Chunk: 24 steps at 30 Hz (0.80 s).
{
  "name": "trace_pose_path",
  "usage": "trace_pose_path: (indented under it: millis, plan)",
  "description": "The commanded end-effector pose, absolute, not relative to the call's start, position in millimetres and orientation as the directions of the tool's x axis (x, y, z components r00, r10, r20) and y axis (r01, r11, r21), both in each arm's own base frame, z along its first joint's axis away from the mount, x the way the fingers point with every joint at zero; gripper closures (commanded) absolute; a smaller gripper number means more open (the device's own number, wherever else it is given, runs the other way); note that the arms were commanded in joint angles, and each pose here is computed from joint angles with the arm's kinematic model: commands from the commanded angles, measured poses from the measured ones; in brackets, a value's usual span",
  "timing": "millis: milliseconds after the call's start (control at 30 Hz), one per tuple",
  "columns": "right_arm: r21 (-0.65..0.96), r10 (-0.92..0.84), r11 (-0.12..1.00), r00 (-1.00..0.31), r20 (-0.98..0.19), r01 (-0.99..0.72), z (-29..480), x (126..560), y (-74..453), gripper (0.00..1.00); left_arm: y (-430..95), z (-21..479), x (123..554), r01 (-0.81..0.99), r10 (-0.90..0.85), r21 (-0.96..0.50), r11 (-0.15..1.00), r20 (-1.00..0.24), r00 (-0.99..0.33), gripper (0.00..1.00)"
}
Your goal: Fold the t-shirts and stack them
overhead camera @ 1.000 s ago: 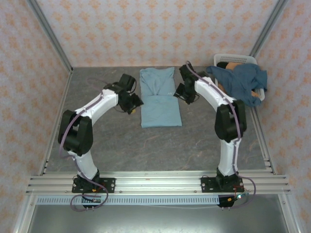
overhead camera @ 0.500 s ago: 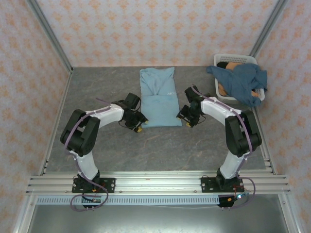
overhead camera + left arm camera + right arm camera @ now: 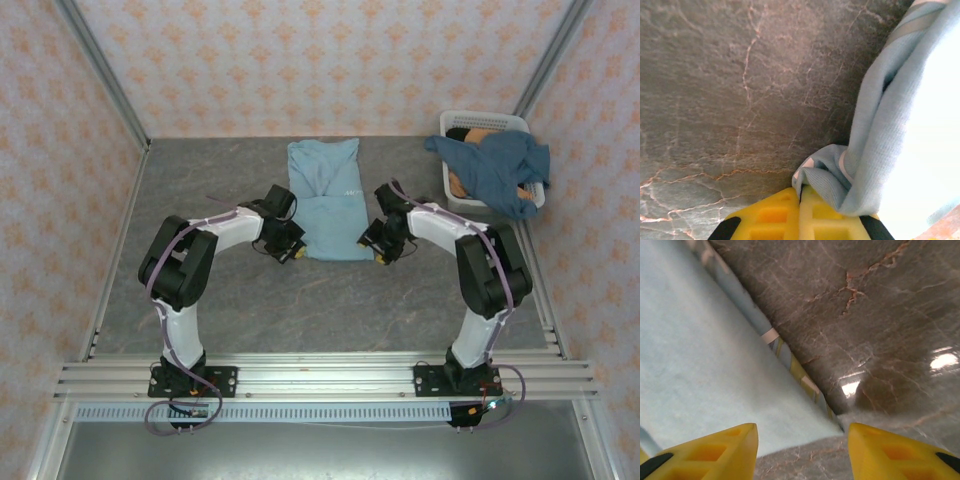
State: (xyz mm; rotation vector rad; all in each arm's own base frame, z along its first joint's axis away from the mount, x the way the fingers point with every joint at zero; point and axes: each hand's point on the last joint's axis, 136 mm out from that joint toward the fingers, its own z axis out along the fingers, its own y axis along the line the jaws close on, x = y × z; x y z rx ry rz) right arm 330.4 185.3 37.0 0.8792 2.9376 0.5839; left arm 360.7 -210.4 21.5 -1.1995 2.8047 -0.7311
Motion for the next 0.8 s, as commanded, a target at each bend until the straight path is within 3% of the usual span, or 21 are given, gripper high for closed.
trace_pose_path:
  millis: [0,100,167,333,500,767]
  plan:
    - [0.339,0.551,0.761,-0.827,0.111,0.553,28.3,335.8,192.5,0.51,-204.8,21.0,358.4,-0.671,-0.678,-0.386,0.633,0.143,-0.721,1.00]
    - [0.324,0.557,0.762,-0.822,0.117,0.561,22.8,335.1,195.5,0.54,-202.3,31.1,357.5,-0.656,-0.669,-0.388,0.647,0.124,-0.733,1.00]
    - [0.320,0.561,0.759,-0.819,0.121,0.567,19.9,335.8,198.0,0.62,-200.4,36.4,355.8,-0.647,-0.662,-0.385,0.658,0.114,-0.741,1.00]
    - [0.310,0.578,0.761,-0.812,0.074,0.570,27.6,339.3,196.9,0.99,-190.2,44.9,342.3,-0.625,-0.639,-0.351,0.697,0.091,-0.764,1.00]
    - [0.295,0.561,0.785,-0.827,0.038,0.546,47.1,323.7,190.4,1.00,-180.4,53.4,316.1,-0.590,-0.598,-0.330,0.737,0.090,-0.797,1.00]
    - [0.295,0.471,0.826,-0.876,0.106,0.480,71.2,246.2,190.9,1.00,-181.5,80.3,244.2,-0.426,-0.423,-0.338,0.839,0.087,-0.902,1.00]
